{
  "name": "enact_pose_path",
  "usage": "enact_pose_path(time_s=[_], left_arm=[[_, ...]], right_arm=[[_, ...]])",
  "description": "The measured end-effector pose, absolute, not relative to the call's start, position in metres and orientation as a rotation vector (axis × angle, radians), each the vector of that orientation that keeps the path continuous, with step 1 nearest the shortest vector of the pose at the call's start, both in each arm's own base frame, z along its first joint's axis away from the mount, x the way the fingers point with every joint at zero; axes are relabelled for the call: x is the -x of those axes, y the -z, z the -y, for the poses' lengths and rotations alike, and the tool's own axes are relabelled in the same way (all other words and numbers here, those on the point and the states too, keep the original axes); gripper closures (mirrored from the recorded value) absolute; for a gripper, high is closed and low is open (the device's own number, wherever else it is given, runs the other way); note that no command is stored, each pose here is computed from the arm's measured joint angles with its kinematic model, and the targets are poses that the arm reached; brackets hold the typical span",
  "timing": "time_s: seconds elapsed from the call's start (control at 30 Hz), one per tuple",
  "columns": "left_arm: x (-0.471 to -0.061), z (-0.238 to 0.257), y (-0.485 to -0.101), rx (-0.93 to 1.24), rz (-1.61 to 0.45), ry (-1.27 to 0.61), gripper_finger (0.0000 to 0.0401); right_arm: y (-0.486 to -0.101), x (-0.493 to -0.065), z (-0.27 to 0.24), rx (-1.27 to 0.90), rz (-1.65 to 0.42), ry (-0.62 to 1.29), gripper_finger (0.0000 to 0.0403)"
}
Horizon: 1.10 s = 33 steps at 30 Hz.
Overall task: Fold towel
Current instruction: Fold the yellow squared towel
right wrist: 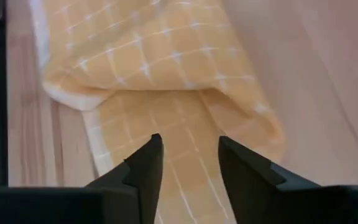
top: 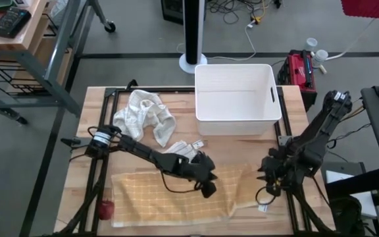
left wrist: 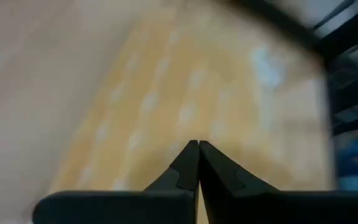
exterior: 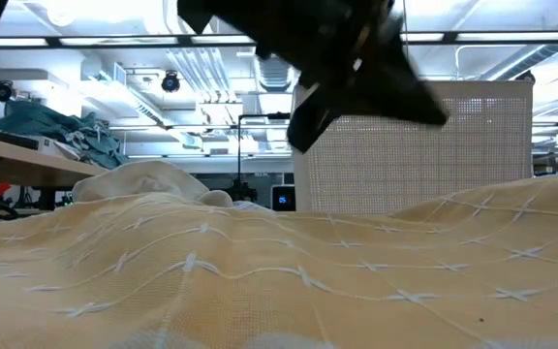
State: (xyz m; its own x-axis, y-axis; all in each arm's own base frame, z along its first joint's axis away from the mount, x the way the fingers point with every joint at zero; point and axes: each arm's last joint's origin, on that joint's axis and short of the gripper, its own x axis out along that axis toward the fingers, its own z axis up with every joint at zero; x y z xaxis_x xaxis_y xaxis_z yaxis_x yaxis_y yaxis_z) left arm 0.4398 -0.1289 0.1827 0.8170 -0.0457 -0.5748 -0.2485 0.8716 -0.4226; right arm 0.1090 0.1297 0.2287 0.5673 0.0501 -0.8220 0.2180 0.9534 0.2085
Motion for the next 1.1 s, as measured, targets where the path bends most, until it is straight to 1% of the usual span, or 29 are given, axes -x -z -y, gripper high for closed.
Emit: enact_pose_path(time_s=[0.07, 0.1, 0.23, 0.3, 0.5, 0.67, 0.8, 0.93, 1.03, 1.1], left_arm=[[-0.442, 0.134, -0.187, 0.499, -0.559, -0.089, 0.0401], [-0.441, 0.136, -0.188, 0.469, -0.542, -0.106, 0.0401], [-0.435, 0.149, -0.188, 0.259, -0.494, -0.192, 0.0401], [-0.434, 0.152, -0.188, 0.213, -0.479, -0.223, 0.0401], [-0.434, 0.149, -0.187, 0.214, -0.47, -0.27, 0.0401], [-0.434, 0.15, -0.187, 0.2, -0.473, -0.263, 0.0401], [-0.434, 0.149, -0.187, 0.202, -0.471, -0.264, 0.0401], [-0.434, 0.149, -0.187, 0.202, -0.471, -0.265, 0.0401], [-0.434, 0.149, -0.187, 0.203, -0.469, -0.264, 0.0401], [-0.435, 0.149, -0.188, 0.204, -0.467, -0.263, 0.0401]], right_arm=[[-0.224, -0.117, -0.135, -0.25, -0.964, 0.08, 0.0247], [-0.221, -0.121, -0.137, -0.214, -0.968, 0.076, 0.0244], [-0.208, -0.131, -0.148, 0.012, -0.964, 0.001, 0.024], [-0.201, -0.137, -0.155, 0.087, -0.951, -0.018, 0.0242], [-0.172, -0.153, -0.174, 0.323, -0.957, -0.095, 0.0246], [-0.152, -0.164, -0.186, 0.519, -0.955, -0.1, 0.024], [-0.144, -0.173, -0.194, 0.625, -0.921, -0.048, 0.0238], [-0.142, -0.181, -0.203, 0.704, -0.897, -0.045, 0.0238], [-0.141, -0.186, -0.206, 0.772, -0.853, 0.013, 0.0242], [-0.142, -0.19, -0.209, 0.813, -0.831, 0.018, 0.0246]])
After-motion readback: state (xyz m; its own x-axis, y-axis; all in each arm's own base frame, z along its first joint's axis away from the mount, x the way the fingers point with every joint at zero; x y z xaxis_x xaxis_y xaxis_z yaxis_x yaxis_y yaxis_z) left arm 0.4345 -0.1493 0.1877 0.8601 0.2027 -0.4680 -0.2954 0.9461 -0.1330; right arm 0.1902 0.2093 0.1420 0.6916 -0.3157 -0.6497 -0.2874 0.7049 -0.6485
